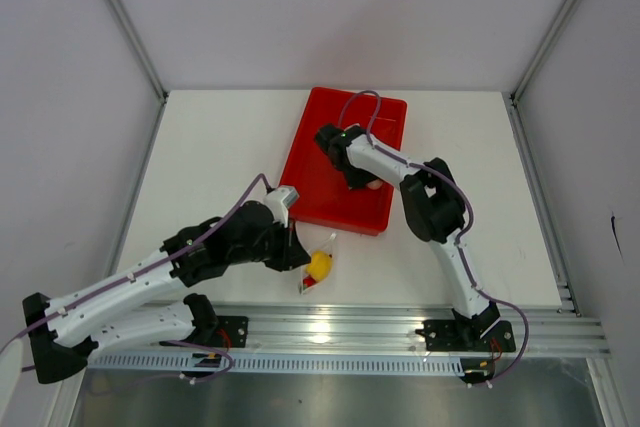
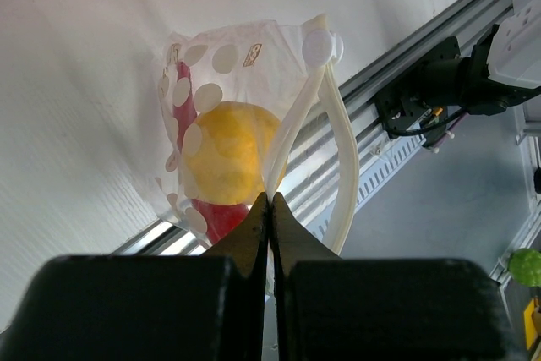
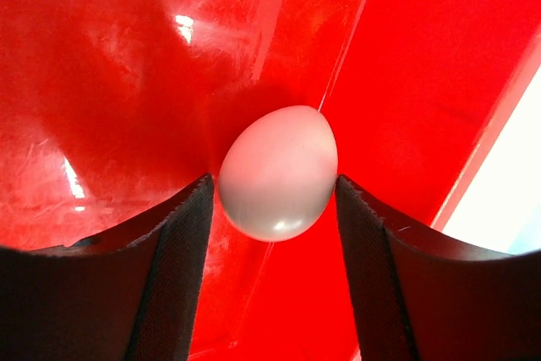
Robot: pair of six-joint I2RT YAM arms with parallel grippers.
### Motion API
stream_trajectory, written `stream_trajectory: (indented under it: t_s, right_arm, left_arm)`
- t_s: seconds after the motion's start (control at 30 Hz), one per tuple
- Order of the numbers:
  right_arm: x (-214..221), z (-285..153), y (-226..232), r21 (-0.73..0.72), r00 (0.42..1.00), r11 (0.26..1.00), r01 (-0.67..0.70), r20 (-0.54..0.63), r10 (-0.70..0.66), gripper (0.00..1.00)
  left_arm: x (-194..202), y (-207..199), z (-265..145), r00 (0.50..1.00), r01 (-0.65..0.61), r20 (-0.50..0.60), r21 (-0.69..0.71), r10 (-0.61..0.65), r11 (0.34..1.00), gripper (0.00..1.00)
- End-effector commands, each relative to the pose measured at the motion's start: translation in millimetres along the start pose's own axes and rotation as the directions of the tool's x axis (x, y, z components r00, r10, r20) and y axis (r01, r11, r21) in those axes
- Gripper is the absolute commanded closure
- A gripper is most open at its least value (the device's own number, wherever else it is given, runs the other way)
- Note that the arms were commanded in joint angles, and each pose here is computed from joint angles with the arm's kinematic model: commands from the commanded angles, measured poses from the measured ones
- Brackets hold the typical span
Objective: Place the food in the zip-top bag and seal the zipper
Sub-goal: Pick up the fake vegetable from the bin.
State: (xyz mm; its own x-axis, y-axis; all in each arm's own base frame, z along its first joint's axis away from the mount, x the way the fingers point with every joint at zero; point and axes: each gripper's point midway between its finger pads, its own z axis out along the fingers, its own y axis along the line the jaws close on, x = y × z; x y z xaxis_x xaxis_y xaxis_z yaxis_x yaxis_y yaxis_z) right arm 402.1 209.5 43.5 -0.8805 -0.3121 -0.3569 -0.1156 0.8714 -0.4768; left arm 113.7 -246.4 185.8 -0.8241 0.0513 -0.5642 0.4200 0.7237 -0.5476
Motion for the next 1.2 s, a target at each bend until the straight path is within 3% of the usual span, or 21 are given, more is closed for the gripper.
stream_trajectory:
  t_s: [0.0,0.27,0.4,0.5,0.7,0.97,1.17]
  right_arm:
    - [-4.9,-0.3,-2.3,0.039,1.000,0.999,-0.026,0.017,0.025,0.39]
    - [-8.9,1.7,-3.1,0.042,0.999,0.999,-0.029,0.032,0.028,0.48]
    - [-9.9,0.6,-2.6,0.034,0.999,0.999,-0.031,0.037,0.030,0.58]
    - [-11.3,-6.7,-2.3,0.000,0.997,0.999,-0.047,0.054,0.047,0.75]
    - [-14.7,-46.1,-8.4,-0.164,0.985,0.981,-0.102,0.119,0.122,0.90]
    - [-7.0,-106.9,-29.8,-0.364,0.950,0.922,-0.129,0.221,0.220,0.93]
    - [25.1,-166.0,-31.8,-0.594,0.925,0.800,-0.081,0.254,0.282,0.92]
  left_arm:
    - [-2.5,-5.5,-3.4,1.000,-0.008,0.018,0.030,0.007,1.000,0.99]
    - [-2.9,-5.9,-3.7,1.000,-0.008,0.020,0.032,0.007,0.999,1.00]
    - [-3.7,-6.6,-3.9,1.000,-0.010,0.021,0.033,0.009,0.999,0.99]
    - [-2.1,-5.6,-2.1,1.000,-0.011,0.012,0.030,0.010,1.000,0.99]
    - [-1.5,-9.0,4.9,1.000,-0.012,-0.001,0.042,0.012,0.999,0.99]
    - [-2.3,-12.8,11.8,1.000,-0.019,-0.014,0.053,0.020,0.998,0.99]
    - [-5.1,-18.6,16.2,0.999,-0.029,-0.029,0.062,0.031,0.998,1.00]
